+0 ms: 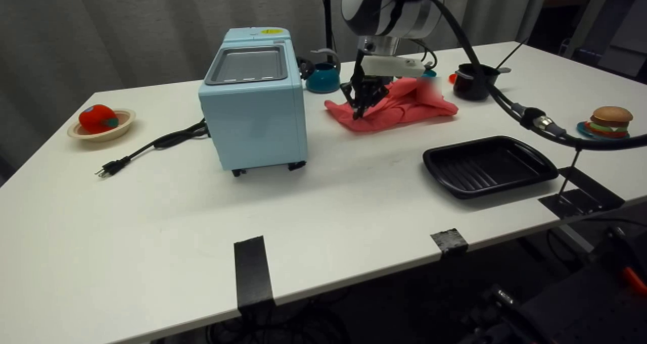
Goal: Pick up the peach towel and fold it.
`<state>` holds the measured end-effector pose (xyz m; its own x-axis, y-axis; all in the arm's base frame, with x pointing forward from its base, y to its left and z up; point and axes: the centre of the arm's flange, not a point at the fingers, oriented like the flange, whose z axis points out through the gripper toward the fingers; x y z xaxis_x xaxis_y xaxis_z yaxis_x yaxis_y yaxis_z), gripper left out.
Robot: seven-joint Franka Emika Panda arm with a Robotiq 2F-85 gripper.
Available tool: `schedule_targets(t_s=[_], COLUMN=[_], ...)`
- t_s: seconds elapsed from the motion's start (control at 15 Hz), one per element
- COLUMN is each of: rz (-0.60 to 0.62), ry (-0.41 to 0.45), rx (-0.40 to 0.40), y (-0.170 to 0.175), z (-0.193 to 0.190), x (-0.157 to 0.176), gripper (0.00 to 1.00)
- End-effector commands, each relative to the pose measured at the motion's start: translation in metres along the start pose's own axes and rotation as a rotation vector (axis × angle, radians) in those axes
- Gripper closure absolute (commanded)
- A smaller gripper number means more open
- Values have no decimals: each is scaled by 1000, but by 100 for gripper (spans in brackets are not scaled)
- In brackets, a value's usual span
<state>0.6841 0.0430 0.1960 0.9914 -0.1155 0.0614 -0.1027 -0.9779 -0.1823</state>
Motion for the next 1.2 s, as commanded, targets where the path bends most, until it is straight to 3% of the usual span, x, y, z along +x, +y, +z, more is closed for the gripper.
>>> schedule_targets(t_s=[0.0,0.27,0.6,1.13], rz=[72,142,201,383], ry=[45,132,269,330], rx=[93,111,32,-82], y=[43,87,121,197], z=[-49,-94,-139,-147], x=[-21,-29,-32,-25], gripper=[98,98,98,98])
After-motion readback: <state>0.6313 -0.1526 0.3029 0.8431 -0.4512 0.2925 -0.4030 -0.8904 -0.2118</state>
